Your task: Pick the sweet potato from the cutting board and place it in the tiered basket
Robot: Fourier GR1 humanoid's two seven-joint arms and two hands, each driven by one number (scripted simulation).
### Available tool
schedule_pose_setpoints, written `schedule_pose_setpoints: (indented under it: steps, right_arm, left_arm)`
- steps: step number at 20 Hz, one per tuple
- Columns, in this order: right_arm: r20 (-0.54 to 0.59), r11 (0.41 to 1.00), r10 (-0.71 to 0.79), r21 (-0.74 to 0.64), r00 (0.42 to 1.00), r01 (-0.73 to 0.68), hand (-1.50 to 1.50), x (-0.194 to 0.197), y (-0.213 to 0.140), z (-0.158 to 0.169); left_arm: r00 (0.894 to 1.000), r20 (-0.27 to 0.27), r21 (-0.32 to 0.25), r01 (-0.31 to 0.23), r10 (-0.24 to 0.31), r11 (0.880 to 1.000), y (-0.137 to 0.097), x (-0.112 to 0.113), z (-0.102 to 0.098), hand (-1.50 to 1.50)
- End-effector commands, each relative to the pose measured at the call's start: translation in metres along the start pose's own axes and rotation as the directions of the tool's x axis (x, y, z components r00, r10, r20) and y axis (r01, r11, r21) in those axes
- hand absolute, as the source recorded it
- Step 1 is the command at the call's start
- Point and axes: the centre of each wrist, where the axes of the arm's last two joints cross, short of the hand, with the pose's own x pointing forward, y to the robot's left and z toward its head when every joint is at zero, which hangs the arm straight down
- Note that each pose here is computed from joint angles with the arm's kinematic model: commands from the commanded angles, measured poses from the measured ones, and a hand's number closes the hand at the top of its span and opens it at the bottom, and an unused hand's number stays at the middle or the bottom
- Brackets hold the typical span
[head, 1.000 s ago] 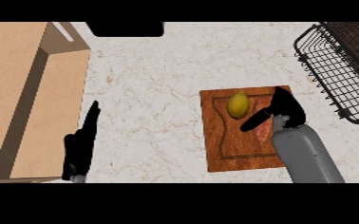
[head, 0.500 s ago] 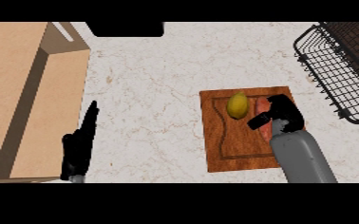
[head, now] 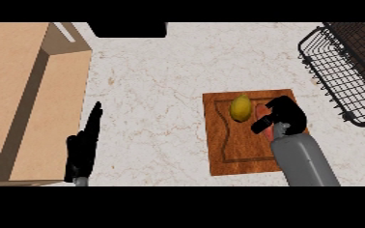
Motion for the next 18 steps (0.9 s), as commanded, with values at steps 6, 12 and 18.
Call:
schedule_pose_setpoints:
  steps: [6, 12, 18]
  right_arm:
    - [-0.166, 0.985, 0.000, -0.170, 0.986, -0.029, 1.50, -0.085, -0.038, -0.030]
    - [-0.166, 0.929, -0.188, -0.349, 0.968, 0.120, 1.50, -0.155, -0.101, -0.021]
    - [0.030, 0.737, -0.483, -0.527, 0.875, 0.424, 1.50, -0.146, -0.151, 0.044]
  left_arm:
    - [0.998, -0.055, 0.015, 0.001, 0.000, 1.000, 0.007, -0.003, 0.002, 0.00]
    - [0.998, -0.057, 0.019, -0.012, 0.014, 1.000, 0.000, -0.011, 0.012, 0.00]
    - [0.997, -0.078, 0.057, 0.013, -0.009, 0.998, 0.019, -0.018, 0.011, 0.00]
